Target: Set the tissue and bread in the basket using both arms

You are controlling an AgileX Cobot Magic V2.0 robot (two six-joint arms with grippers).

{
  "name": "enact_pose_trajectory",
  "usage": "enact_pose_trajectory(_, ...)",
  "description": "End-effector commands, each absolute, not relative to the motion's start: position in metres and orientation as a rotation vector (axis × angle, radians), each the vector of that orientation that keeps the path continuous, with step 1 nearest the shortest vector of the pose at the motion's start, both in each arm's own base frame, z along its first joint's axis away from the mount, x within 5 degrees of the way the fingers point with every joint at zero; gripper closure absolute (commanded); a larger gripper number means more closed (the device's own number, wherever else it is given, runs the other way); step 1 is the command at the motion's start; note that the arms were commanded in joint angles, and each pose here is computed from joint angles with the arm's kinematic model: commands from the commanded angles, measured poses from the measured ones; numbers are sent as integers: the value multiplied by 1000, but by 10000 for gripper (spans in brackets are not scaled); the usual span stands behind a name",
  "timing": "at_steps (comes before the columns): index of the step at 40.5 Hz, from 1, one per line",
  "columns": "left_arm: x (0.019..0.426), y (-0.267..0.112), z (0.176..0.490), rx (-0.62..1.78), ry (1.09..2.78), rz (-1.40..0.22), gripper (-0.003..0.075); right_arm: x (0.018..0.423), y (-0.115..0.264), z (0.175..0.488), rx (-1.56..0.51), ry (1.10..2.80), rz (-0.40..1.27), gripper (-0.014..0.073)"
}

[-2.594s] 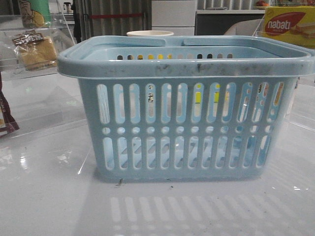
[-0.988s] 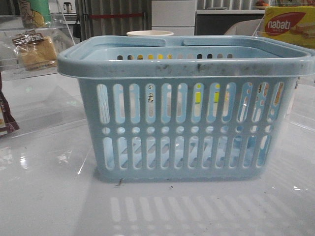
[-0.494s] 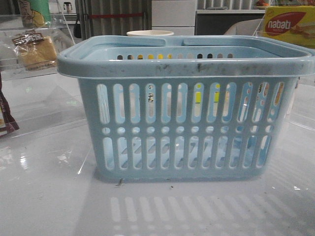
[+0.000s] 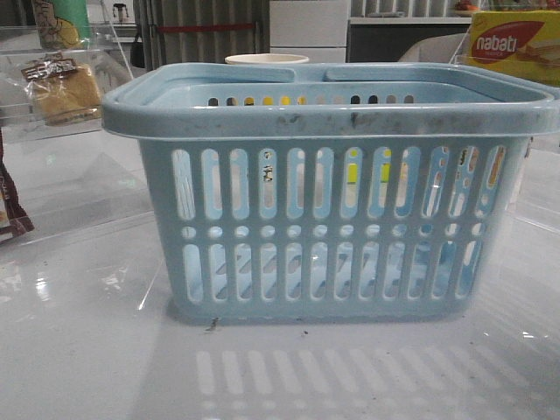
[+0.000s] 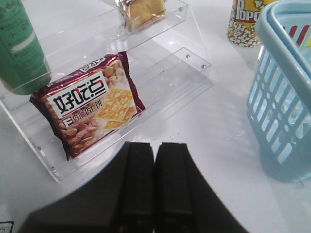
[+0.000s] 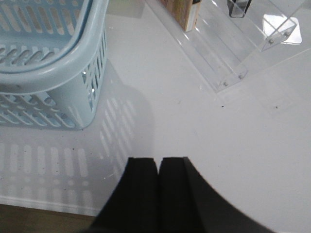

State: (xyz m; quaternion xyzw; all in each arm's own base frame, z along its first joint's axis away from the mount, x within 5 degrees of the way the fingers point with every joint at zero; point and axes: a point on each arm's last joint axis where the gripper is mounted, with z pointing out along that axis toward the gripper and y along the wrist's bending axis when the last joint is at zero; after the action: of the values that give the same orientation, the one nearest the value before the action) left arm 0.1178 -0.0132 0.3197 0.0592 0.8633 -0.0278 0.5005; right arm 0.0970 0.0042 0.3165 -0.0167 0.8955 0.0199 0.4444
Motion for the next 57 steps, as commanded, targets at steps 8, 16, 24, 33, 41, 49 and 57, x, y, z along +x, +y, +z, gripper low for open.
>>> enact_pose_trajectory(8,126,-14,335,118,1986,-86,288,107,3,326,-39,2175,31,59)
enact_pose_trajectory(16,127,-14,337,116,1964,-85,238,119,2,321,-35,2216,30,3)
enact_pose_trajectory(24,127,-14,337,116,1964,-85,286,149,-4,319,86,2241,9,3)
enact_pose_trajectory(33,127,-14,337,116,1964,-85,341,193,-12,329,123,2289,-45,3)
enact_pose_trajectory(41,127,-14,337,116,1964,-85,386,238,-40,341,249,2302,-99,3)
enact_pose_trajectory(49,127,-14,337,116,1964,-85,435,283,-52,340,270,2304,-102,3)
enact_pose_trajectory(57,127,-14,337,116,1964,-85,483,328,-58,332,287,2282,-66,3)
